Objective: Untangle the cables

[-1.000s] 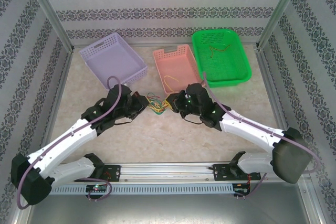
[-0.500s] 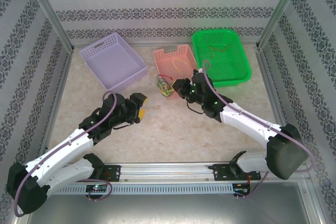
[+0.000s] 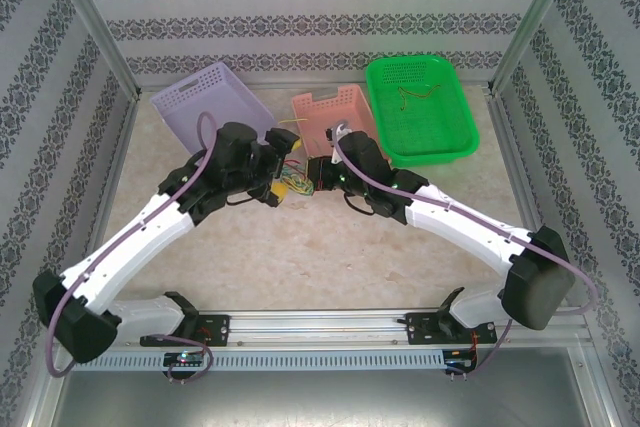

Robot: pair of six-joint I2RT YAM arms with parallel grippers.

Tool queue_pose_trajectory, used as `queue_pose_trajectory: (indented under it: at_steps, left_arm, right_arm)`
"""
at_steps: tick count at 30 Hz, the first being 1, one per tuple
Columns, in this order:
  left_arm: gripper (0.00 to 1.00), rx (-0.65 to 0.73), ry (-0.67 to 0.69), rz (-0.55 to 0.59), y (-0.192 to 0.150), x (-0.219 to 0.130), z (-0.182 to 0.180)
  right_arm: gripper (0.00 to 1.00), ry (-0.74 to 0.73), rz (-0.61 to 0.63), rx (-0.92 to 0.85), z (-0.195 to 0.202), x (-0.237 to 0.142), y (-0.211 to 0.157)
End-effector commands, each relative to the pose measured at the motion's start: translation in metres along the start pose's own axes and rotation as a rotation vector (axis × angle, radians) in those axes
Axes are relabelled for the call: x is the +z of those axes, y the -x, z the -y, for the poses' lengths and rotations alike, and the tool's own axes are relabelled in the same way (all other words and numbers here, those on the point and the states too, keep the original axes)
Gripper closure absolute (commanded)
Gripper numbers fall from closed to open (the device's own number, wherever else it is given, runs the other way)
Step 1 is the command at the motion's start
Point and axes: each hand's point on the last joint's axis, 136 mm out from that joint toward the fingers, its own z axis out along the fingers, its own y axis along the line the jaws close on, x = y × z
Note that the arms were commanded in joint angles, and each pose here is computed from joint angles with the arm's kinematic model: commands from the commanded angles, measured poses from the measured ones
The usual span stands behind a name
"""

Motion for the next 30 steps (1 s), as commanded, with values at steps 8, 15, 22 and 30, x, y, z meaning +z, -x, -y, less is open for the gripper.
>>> queue_pose_trajectory:
  at_steps: [8,15,22,30]
  left_arm:
    - [0.20,-0.098,0.293,0.015,0.009,0.018,-0.066]
    - [0.08,-0.138,0.175,0.008,0.015,0.057,-0.045]
    - [0.94,-0.231,0.086,0.062,0.029,0.076,-0.058]
    - [1.00,-0.396,-0.318,0.280,0.076,0.043,-0.038]
  right_arm:
    - [1.00,0.071,0.079,0.035,-0.027,-0.015,0.025]
    - [1.00,0.119,0.071,0.089,-0.035,-0.017,0.024]
    - [1.00,0.170,0.178,0.356,-0.013,-0.025,0.052]
    - [1.00,0.143,0.428,1.052,0.069,-0.039,0.035]
